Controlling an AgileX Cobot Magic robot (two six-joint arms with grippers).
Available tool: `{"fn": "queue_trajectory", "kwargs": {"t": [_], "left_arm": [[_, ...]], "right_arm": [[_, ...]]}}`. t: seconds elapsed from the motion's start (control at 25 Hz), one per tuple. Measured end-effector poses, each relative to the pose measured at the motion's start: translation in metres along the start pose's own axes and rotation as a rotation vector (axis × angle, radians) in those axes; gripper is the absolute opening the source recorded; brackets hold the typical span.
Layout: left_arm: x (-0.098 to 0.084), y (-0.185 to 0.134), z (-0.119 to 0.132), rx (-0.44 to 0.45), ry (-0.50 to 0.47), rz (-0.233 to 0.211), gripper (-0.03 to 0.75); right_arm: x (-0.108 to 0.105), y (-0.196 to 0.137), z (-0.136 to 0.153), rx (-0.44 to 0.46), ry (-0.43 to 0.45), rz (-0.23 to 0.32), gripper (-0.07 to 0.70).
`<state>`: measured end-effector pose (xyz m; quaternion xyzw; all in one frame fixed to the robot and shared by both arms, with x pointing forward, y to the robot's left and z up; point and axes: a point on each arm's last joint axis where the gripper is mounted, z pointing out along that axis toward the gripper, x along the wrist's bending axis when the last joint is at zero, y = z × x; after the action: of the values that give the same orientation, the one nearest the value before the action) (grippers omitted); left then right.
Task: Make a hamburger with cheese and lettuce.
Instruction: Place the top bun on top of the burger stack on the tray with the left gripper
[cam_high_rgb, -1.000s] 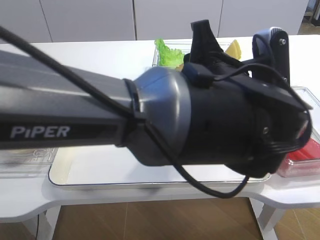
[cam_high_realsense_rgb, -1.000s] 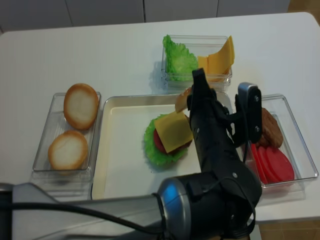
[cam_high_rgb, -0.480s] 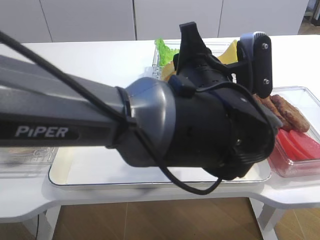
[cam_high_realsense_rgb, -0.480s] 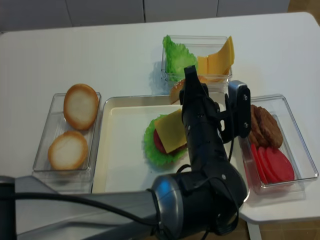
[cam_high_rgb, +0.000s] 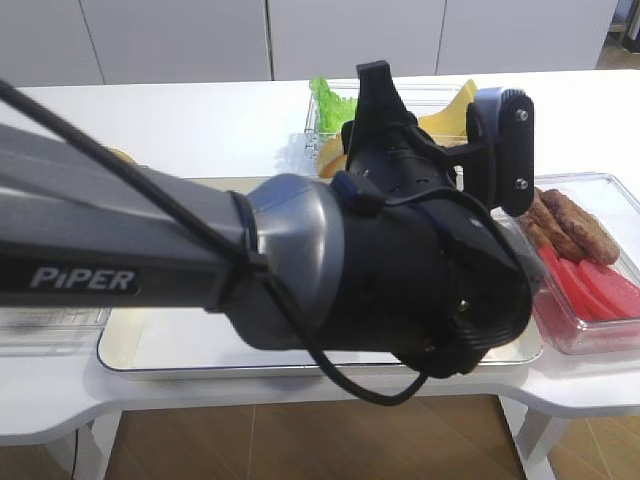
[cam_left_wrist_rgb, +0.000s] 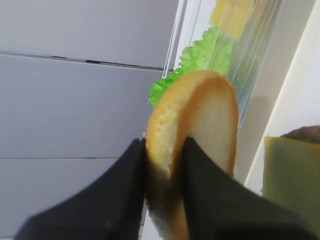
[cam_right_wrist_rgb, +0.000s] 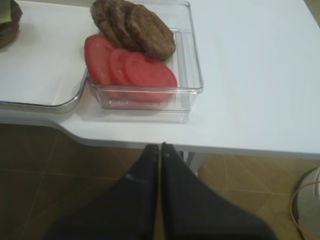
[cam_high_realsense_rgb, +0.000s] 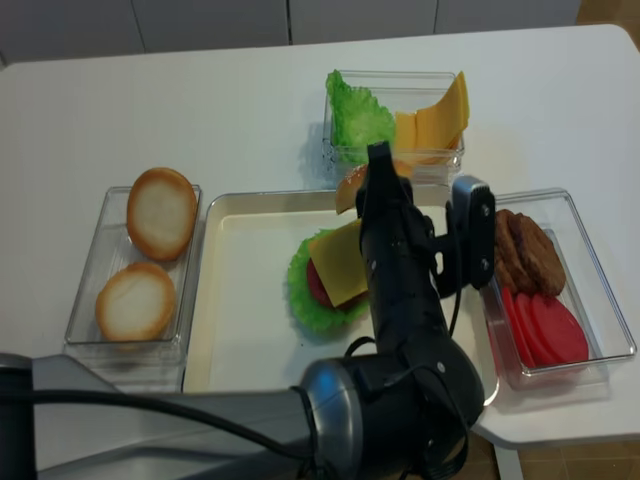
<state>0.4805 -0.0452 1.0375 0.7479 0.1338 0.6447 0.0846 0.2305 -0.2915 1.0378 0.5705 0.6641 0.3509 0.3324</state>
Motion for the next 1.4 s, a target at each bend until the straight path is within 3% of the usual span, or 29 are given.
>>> {"fn": "queue_trajectory", "kwargs": {"t": [0.68,1.04,1.4], "left_arm": [[-0.004,-0.005,0.001,0.034,-0.037,0.053,0.158],[-0.004,-0.005,0.002,0.032,-0.038,0.151,0.158],[-0.004,-0.018,0.015,0.121,-0.085,0.101,0.158]], "right_arm": [[0.0,0.0,0.0,0.0,0.0,0.0,0.024],[0.0,0.0,0.0,0.0,0.0,0.0,0.024],[0.0,0.0,0.0,0.0,0.0,0.0,0.024]]}}
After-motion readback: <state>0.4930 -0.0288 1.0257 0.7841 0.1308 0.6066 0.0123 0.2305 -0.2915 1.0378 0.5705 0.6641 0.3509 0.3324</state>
